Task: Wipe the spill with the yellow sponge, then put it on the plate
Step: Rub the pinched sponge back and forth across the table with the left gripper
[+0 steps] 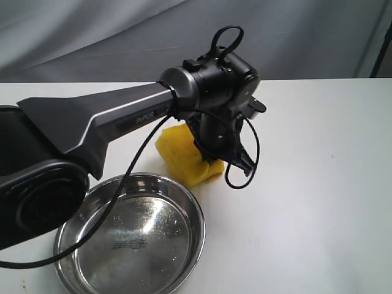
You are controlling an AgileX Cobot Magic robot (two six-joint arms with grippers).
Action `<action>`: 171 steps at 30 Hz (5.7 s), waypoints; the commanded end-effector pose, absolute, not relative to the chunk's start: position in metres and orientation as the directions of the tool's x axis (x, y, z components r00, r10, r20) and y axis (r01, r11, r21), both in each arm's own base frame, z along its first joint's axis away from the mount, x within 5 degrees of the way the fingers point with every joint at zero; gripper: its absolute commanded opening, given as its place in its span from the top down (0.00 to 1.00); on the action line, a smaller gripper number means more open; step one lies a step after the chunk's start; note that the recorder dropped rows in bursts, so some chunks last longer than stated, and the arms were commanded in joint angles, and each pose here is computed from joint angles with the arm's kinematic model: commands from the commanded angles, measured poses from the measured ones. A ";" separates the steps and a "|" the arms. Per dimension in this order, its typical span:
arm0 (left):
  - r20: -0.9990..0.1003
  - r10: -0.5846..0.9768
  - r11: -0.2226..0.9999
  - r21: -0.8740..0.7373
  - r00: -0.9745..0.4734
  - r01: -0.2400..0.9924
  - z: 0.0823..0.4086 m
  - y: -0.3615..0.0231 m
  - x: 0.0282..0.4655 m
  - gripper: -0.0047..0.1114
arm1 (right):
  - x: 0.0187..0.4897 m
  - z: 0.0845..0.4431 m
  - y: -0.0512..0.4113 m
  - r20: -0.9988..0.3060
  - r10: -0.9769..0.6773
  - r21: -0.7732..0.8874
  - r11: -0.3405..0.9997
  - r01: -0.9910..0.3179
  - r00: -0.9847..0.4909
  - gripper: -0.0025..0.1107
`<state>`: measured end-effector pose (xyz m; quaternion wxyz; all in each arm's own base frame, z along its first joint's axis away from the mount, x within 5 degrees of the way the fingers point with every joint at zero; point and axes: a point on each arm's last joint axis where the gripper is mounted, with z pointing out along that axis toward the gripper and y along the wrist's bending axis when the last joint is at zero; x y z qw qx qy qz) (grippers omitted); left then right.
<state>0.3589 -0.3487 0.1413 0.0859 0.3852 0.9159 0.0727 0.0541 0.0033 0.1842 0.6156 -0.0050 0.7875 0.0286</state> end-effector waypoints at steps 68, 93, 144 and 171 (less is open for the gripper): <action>-0.209 0.654 0.725 -0.102 -0.727 0.682 0.138 -0.364 0.360 0.96 | 0.054 0.184 0.003 -0.971 0.024 0.035 0.999 -0.041 -0.237 0.98; -0.221 0.678 0.674 -0.193 -0.701 0.713 0.140 -0.418 0.301 0.96 | 0.054 0.184 0.003 -0.971 0.024 0.035 0.999 -0.041 -0.237 0.98; -0.161 0.628 0.737 -0.191 -0.762 0.648 0.138 -0.406 0.310 0.96 | 0.054 0.184 0.003 -0.971 0.024 0.035 0.999 -0.041 -0.237 0.98; -0.111 0.289 0.944 -0.133 -0.951 0.303 0.136 -0.274 0.425 0.96 | 0.054 0.184 0.003 -0.971 0.024 0.035 0.999 -0.041 -0.237 0.98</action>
